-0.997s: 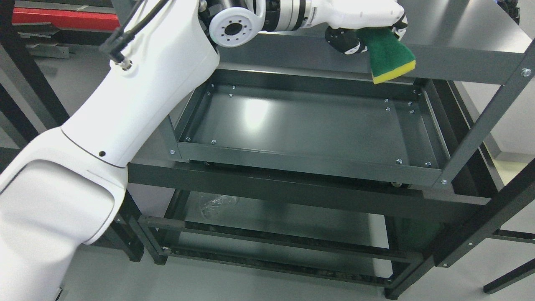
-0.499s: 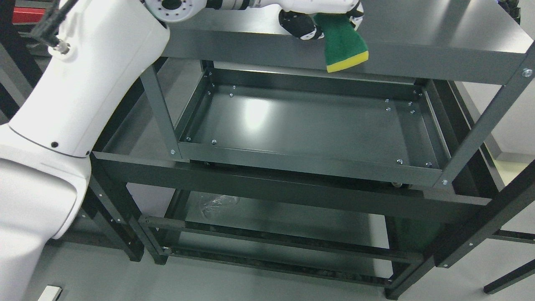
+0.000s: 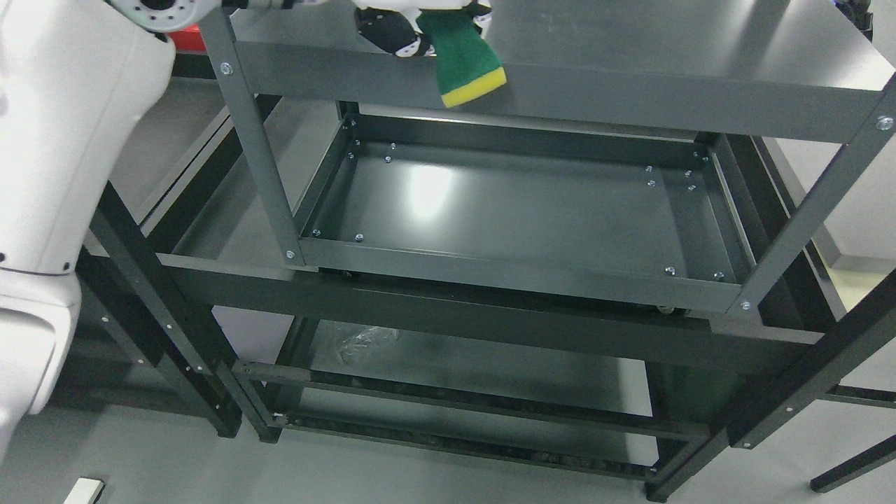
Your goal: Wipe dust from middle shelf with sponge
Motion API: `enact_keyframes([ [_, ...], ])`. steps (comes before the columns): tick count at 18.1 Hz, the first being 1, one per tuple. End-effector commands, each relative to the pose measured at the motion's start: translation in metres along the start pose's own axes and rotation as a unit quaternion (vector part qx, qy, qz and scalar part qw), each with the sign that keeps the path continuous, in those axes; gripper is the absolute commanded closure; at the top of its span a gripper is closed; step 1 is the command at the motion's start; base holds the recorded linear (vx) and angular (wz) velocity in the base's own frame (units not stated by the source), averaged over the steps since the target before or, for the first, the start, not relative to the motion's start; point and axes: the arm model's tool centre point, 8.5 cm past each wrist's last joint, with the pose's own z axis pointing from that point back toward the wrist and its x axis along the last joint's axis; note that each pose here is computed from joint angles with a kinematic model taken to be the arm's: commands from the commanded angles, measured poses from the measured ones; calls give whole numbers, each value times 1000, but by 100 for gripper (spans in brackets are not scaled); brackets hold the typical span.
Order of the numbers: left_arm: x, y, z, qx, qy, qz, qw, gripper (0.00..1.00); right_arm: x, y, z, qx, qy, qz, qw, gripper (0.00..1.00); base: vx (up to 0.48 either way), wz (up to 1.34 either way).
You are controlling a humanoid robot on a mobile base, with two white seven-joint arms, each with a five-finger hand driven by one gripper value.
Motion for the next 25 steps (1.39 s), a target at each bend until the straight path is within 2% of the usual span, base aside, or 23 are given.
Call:
enact_keyframes([
  [1, -48, -13, 111, 26, 97, 26, 995, 81, 3, -10, -1, -7, 24, 2, 1000, 0, 0, 0],
  [3, -42, -3, 101, 62, 73, 40, 995, 82, 2, -10, -1, -7, 25, 2, 1000, 0, 0, 0],
  [5, -22, 19, 61, 128, 16, 59, 990, 83, 2, -10, -1, -7, 25, 2, 1000, 0, 0, 0],
  [7, 5, 37, 18, 214, -51, 102, 970, 83, 3, -10, -1, -7, 24, 2, 1000, 0, 0, 0],
  [10, 47, 28, -42, 263, -120, 163, 943, 84, 3, -10, -1, -8, 24, 2, 1000, 0, 0, 0],
  [11, 47, 7, -44, 267, -115, 187, 938, 85, 3, -10, -1, -7, 24, 2, 1000, 0, 0, 0],
  [13, 66, -5, -66, 299, -141, 220, 918, 85, 3, -10, -1, -7, 24, 2, 1000, 0, 0, 0],
  [15, 87, -25, -88, 380, -154, 338, 847, 85, 3, -10, -1, -7, 24, 2, 1000, 0, 1, -11],
  [17, 112, -63, -107, 370, -170, 416, 813, 85, 2, -10, -1, -7, 25, 2, 1000, 0, 0, 0],
  [20, 164, -143, -126, 325, -172, 510, 778, 85, 3, -10, -1, -7, 24, 2, 1000, 0, 0, 0],
  [23, 218, -212, -130, 292, -161, 590, 735, 84, 2, -10, -1, -7, 25, 2, 1000, 0, 0, 0],
  [25, 246, -241, -127, 284, -154, 633, 704, 84, 2, -10, -1, -7, 25, 2, 1000, 0, 0, 0],
])
